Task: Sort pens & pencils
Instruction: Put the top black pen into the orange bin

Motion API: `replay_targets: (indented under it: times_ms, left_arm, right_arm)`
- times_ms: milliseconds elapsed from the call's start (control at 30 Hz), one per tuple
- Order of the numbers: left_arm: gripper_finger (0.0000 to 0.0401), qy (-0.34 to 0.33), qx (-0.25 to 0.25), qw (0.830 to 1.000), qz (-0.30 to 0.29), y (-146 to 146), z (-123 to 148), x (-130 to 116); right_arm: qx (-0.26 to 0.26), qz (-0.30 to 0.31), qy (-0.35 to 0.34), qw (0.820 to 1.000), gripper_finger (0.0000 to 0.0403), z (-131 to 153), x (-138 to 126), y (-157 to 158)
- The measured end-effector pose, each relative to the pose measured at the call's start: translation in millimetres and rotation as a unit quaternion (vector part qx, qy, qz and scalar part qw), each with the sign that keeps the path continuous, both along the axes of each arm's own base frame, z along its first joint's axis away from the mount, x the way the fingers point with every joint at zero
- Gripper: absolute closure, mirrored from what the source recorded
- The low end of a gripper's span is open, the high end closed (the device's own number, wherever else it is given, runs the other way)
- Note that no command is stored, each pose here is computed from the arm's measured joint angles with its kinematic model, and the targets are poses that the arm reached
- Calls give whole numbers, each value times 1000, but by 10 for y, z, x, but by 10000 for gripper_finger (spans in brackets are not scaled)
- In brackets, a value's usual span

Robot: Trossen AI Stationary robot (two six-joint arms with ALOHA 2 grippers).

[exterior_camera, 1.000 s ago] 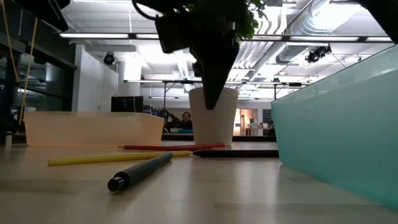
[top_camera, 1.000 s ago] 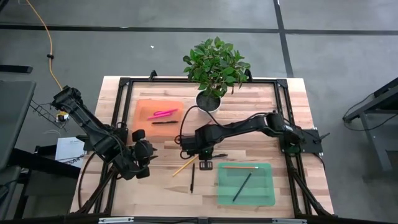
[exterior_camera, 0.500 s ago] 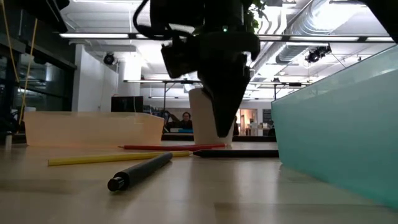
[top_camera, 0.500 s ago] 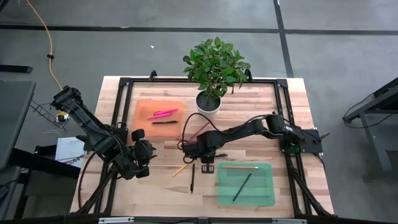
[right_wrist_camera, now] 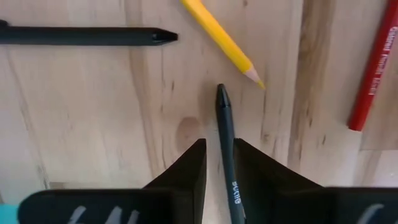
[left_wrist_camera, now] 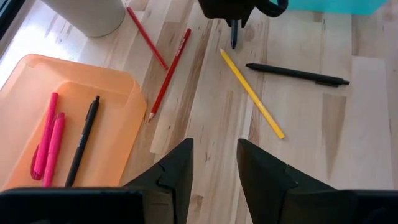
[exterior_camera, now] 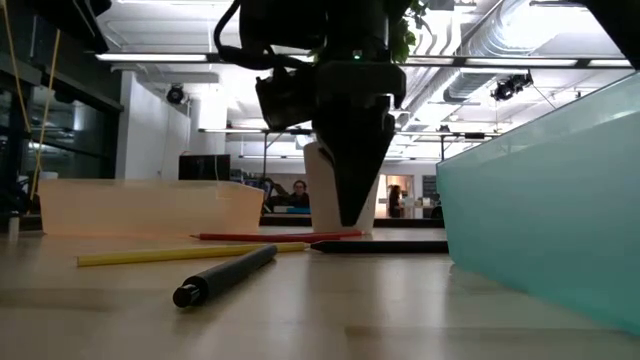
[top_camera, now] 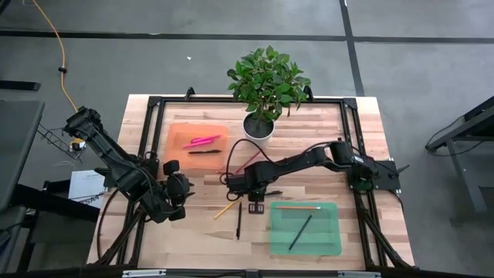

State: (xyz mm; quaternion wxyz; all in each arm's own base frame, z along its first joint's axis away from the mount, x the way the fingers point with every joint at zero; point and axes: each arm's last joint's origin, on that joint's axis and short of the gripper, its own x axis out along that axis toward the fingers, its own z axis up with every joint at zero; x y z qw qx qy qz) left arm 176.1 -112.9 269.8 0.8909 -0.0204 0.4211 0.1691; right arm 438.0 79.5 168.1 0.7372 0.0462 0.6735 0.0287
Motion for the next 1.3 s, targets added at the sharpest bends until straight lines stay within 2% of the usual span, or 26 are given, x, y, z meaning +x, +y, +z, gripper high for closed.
replay_targets:
  times_ms: [233,533,1033,1300]
  left_arm:
    - [288,1,1,1000,0,2,-2,-3]
    - [288,7,5,1000,0,9,-5,-11]
    - [288,3,8,1000,4,12,-4,-10]
    - [288,2,9,1000,4,12,-3,-10]
  right_arm:
    - [-6,11,-1,1000,314,-10,2,-36]
    - [0,7,32,999,313,-207,-98,-85]
    - [-22,3,22,999,314,-211,-83,-100]
    - [-31,2,21,999,327,-211,-83,-105]
